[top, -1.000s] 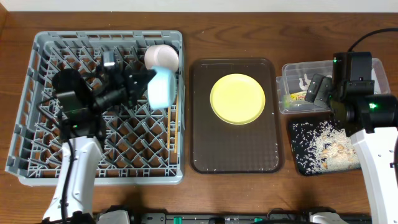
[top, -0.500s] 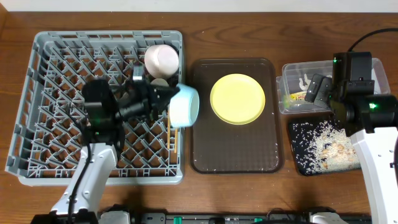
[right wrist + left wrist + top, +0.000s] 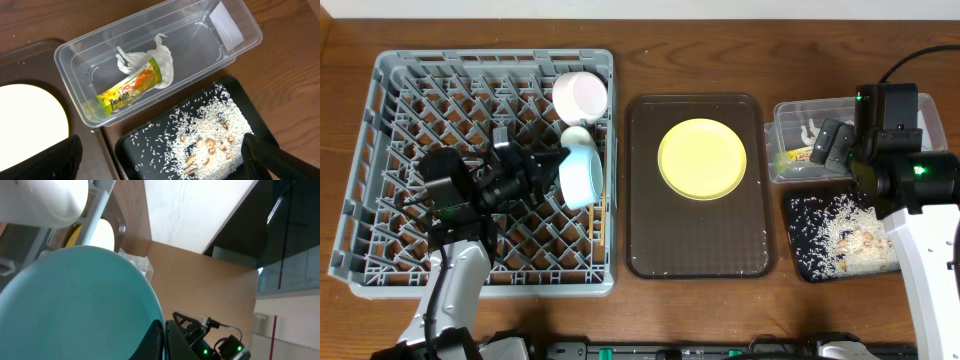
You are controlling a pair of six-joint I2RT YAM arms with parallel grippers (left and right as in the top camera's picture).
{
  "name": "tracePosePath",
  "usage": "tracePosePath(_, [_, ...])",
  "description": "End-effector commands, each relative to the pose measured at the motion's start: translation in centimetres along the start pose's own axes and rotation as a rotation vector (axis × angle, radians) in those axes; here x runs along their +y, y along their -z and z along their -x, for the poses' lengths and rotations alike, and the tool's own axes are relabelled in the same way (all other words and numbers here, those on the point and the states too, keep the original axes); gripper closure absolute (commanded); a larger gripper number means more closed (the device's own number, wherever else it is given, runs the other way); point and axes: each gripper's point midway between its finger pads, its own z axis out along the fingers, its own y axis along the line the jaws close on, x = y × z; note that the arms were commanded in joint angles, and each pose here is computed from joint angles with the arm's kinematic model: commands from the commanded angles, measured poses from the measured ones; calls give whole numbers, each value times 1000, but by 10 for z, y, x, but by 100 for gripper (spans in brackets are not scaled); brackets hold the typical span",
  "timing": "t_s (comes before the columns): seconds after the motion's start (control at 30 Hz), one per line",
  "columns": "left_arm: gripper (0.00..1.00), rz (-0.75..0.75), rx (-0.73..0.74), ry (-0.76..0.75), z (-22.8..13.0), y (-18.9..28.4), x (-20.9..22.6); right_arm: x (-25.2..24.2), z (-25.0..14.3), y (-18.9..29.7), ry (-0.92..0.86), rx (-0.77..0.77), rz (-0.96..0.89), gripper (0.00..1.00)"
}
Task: Sort waste into correct bins and load items into the dishwasher rack
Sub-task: 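Lower the blue bowl into the rack's right side and release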
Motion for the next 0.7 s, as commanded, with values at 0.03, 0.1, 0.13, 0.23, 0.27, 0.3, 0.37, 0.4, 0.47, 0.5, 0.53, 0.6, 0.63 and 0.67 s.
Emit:
tracePosePath(0.03, [94,-1,35,-37,-7,1,1,-3,2,2,4,-12,-13,1])
tracePosePath(0.1, [94,-1,36,-46,-7,1,1,-3,2,2,4,-12,-13,1])
tracePosePath(0.13, [94,-1,36,-58,-7,1,1,-3,2,2,4,-12,-13,1])
tracePosePath(0.23, [94,27,46,-32,-10,0,12,-3,2,2,4,-12,-13,1])
tracePosePath(0.27, [94,40,47,-3,-11,1,17,-3,2,2,4,-12,-13,1])
tracePosePath(0.3, [94,52,41,25,-11,1,21,-3,2,2,4,-12,-13,1])
tracePosePath(0.37, [94,61,16,56,-7,1,23,-3,2,2,4,-12,-13,1])
tracePosePath(0.4, [94,55,9,65,-6,1,21,-3,2,2,4,-12,-13,1])
tracePosePath(0.47, [94,25,8,58,-4,0,10,-3,2,2,4,-12,-13,1])
tracePosePath(0.5, [94,4,17,50,-5,0,3,-3,2,2,4,-12,-13,1])
tracePosePath(0.53, [94,-12,23,44,-5,0,-3,-3,2,2,4,-12,-13,1])
tracePosePath(0.6, [94,-35,40,33,-8,1,-11,-3,2,2,4,-12,-13,1])
tracePosePath(0.63, [94,-37,45,31,-8,1,-12,-3,2,2,4,-12,-13,1])
tracePosePath(0.67, [94,-36,48,33,-9,0,-11,-3,2,2,4,-12,-13,1])
